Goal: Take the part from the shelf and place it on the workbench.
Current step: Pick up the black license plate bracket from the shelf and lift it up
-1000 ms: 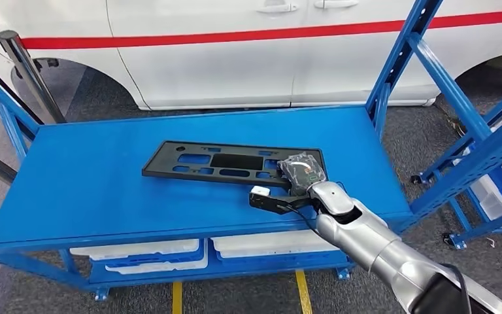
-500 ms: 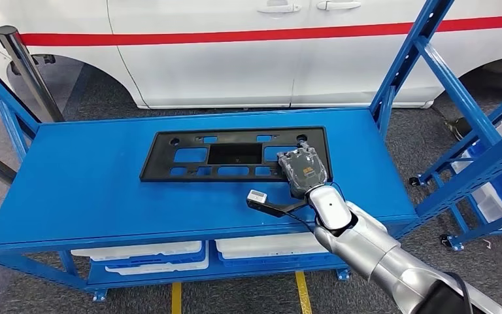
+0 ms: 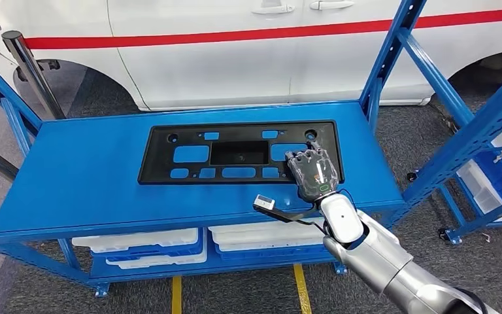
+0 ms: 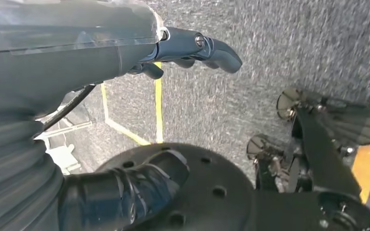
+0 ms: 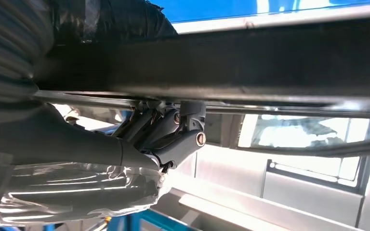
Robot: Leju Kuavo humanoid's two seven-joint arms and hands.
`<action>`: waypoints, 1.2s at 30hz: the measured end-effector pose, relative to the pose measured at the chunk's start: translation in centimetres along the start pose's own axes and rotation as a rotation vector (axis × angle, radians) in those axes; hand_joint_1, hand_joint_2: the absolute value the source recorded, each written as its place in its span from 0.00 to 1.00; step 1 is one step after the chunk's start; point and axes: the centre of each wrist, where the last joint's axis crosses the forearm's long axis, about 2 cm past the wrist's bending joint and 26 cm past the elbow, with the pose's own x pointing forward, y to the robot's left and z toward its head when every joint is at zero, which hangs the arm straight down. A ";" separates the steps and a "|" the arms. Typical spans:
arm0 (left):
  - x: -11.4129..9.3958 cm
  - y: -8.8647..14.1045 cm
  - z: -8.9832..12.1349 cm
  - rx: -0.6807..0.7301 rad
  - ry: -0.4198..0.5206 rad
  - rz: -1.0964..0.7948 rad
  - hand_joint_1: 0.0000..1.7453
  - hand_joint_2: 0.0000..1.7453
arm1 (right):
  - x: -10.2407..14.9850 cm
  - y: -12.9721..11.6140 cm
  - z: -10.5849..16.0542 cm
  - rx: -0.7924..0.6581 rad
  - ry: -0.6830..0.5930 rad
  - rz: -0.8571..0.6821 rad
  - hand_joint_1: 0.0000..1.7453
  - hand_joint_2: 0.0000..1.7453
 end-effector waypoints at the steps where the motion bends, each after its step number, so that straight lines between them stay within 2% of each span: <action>1: 0.0 0.0 0.0 0.000 0.001 -0.001 0.00 1.00 | 0.1 0.0 0.1 -0.003 0.000 -0.001 1.00 1.00; 12: -0.1 -0.8 0.1 -0.016 0.016 -0.027 0.00 1.00 | 0.6 0.0 3.0 -0.011 0.020 -0.008 1.00 1.00; 20: -0.3 -1.6 0.2 -0.031 0.019 -0.035 0.00 1.00 | 0.8 -0.2 3.8 -0.017 0.023 -0.009 1.00 1.00; 36: -0.5 -1.5 0.2 -0.041 0.029 -0.062 0.00 1.00 | 1.0 -0.2 4.4 0.000 0.029 -0.042 1.00 1.00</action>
